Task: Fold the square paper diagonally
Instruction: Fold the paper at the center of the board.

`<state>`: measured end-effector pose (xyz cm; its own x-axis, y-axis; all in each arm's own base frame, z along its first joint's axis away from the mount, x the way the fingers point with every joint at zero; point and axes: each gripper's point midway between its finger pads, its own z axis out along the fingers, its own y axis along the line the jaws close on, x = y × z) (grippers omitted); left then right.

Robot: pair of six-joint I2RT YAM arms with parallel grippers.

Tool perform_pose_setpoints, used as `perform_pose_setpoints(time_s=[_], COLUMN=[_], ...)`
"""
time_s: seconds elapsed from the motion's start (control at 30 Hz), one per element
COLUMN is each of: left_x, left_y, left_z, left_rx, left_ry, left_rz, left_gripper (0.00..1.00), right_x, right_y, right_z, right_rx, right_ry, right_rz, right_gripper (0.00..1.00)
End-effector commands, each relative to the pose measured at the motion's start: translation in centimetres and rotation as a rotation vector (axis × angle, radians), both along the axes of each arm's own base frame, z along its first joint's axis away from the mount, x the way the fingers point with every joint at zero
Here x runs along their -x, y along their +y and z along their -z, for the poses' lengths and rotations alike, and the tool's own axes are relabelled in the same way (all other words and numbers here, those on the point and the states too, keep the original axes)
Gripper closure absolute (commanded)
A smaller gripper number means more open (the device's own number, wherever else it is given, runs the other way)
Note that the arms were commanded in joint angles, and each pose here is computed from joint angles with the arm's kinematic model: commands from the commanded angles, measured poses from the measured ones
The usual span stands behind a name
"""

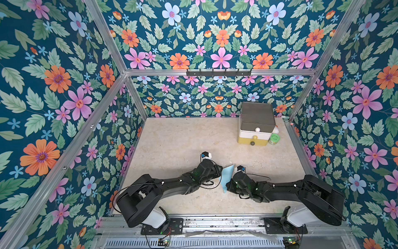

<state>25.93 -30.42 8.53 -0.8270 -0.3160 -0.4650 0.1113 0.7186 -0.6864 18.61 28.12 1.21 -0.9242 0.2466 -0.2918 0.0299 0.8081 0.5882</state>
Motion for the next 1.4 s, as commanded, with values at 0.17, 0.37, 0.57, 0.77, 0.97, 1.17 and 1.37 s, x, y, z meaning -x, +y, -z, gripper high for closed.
perform_pose_setpoints(time_s=[0.17, 0.37, 0.57, 0.77, 0.97, 1.17, 1.37], left_x=[-0.5, -1.6, -0.6, 0.4, -0.4, -1.1, -0.7], left_y=[-0.2, 2.4, 1.7, 0.2, 0.6, 1.1, 1.5], left_z=[3.3, 2.4, 3.6, 2.8, 4.0, 4.7, 4.3], left_rx=[-0.093, -0.030, -0.017, 0.090, 0.032, -0.002, -0.004], left_ry=[0.066, 0.055, 0.086, 0.069, 0.076, 0.074, 0.069], left_rz=[0.028, -0.042, 0.056, 0.138, 0.109, 0.066, 0.053], left_gripper=[0.63, 0.50, 0.51, 0.54, 0.59, 0.83, 1.00], right_x=[1.0, 1.0, 0.9, 0.9, 0.9, 0.7, 0.4], right_y=[-2.6, -2.4, -2.2, -2.2, -2.1, -1.9, -2.0], right_z=[1.9, 2.0, 2.3, 2.2, 2.0, 1.8, 1.5], right_rx=[0.207, 0.208, 0.210, 0.210, 0.211, 0.211, 0.217], right_ry=[0.013, 0.011, 0.014, 0.014, 0.015, 0.012, 0.003], right_rz=[-0.082, -0.092, -0.093, -0.094, -0.098, -0.097, -0.082], right_gripper=[0.95, 0.95, 0.96, 0.96, 0.96, 0.96, 0.94])
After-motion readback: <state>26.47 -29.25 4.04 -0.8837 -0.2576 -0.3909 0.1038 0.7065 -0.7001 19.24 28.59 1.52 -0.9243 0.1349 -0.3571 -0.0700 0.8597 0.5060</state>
